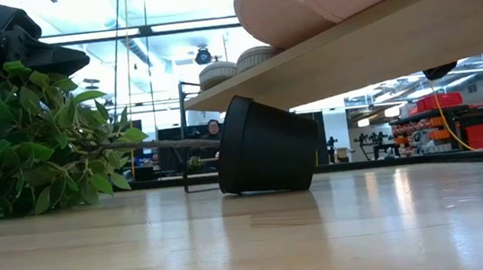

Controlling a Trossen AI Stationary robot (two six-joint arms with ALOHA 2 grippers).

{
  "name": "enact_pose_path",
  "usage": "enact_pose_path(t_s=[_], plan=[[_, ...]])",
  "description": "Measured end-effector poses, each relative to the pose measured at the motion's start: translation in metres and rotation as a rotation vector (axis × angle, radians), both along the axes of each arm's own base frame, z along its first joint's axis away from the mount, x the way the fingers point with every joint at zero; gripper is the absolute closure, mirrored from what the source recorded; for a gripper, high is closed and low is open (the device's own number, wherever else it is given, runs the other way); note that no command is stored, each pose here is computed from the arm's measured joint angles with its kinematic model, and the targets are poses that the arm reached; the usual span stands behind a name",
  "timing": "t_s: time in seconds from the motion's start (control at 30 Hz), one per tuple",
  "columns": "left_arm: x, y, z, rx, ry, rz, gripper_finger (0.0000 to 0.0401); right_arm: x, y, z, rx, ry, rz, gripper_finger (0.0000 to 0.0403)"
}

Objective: Pick and place slides into the shelf
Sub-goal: Return to Home Position

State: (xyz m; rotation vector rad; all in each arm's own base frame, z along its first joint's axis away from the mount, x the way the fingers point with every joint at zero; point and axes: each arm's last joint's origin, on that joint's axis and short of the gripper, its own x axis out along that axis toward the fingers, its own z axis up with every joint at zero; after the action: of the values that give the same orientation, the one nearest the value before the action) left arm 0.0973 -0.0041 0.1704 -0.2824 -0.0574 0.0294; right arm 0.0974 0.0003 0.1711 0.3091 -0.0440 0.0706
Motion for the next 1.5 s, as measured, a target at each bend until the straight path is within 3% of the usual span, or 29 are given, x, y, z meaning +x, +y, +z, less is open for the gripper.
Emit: enact_pose_path(t_s=[1.5], plan=[[0.0000, 0.0000, 0.0000, 0.000, 0.000, 0.000, 0.0373, 0.0000, 0.0000, 0.0000, 0.000, 0.000, 0.000, 0.0389]])
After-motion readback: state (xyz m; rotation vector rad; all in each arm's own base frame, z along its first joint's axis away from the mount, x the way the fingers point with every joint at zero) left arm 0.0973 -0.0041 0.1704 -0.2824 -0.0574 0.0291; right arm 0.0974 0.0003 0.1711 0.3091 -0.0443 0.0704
